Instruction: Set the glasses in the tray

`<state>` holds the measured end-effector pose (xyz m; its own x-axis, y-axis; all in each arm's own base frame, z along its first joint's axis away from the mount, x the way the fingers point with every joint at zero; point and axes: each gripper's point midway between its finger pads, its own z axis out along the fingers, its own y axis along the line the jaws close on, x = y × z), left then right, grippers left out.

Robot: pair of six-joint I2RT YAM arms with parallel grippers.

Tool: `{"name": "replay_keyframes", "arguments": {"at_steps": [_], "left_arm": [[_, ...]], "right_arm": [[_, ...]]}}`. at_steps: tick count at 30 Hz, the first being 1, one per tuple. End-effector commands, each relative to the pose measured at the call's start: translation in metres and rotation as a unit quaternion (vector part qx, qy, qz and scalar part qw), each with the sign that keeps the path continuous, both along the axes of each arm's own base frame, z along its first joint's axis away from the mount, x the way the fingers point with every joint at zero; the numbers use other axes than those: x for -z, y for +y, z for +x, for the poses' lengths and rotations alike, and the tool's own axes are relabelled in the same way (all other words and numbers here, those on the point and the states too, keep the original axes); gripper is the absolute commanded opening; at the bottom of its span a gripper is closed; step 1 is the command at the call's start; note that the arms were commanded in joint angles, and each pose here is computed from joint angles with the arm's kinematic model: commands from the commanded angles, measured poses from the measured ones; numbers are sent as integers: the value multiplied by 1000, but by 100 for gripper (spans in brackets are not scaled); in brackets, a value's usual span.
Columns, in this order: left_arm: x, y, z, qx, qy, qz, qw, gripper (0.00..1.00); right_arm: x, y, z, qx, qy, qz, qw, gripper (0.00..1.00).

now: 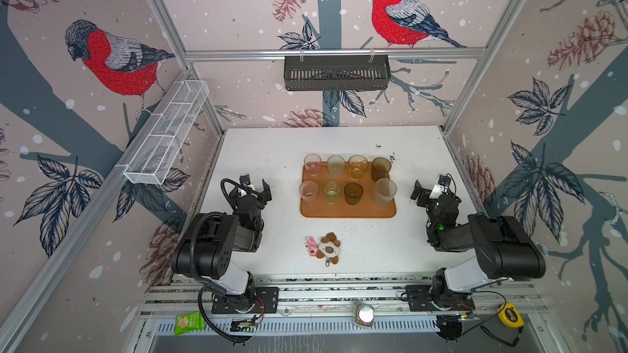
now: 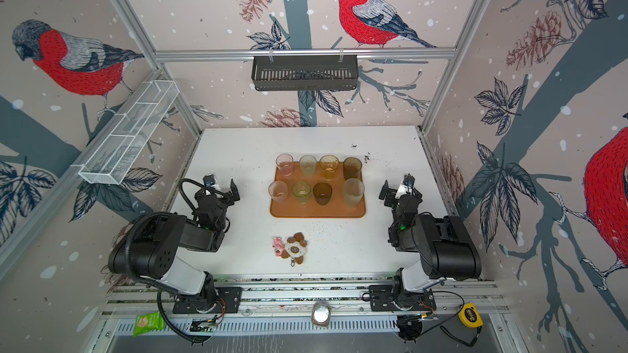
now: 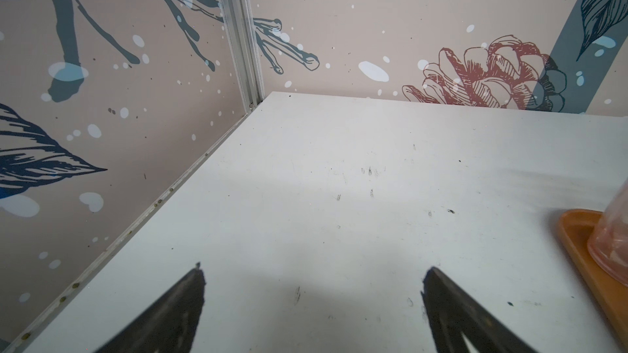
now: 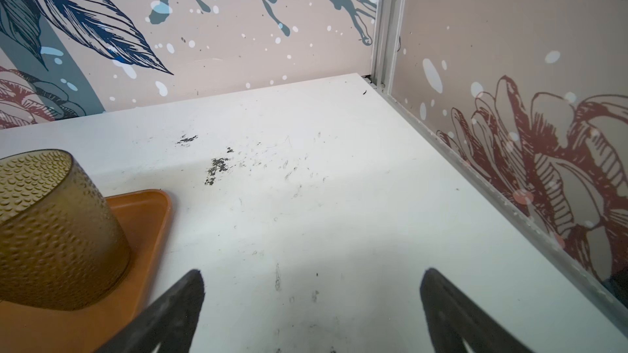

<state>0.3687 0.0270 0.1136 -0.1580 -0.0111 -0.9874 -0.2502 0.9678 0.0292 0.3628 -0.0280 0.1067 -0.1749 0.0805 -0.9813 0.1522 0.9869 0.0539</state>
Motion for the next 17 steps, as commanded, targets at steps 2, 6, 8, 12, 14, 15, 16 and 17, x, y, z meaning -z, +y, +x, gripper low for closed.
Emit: {"name": "replay_keyframes", "arguments": {"at_steps": [2,6,8,12,14,15,16,17], "left_arm": [[-18,-2,2,6,-38,2,999,99],[-19,-1,2,5,-38,3,999,99],[-18,-1,2,6,-38,3,999,99],[-18,-2,3,6,-38,3,999,99],[-17,-1,4,6,-34,1,999,99],[-18,-2,4,6,-36,2,999,99],[-18,-2,3,6,-37,1,999,99],[-18,-1,3,6,-38,1,999,99]], "right_arm": [[-23,0,5,9,-44,-19,999,100],[-23,2,7,11,-41,-26,999,100],[-23,2,6,12,-42,-26,999,100],[-23,2,6,11,-42,-27,999,100],[-24,2,7,11,-43,-27,999,100],[-23,2,6,12,-42,-27,999,100],[-23,2,6,11,-42,-27,999,100],[-23,2,6,11,-42,-27,999,100]]}}
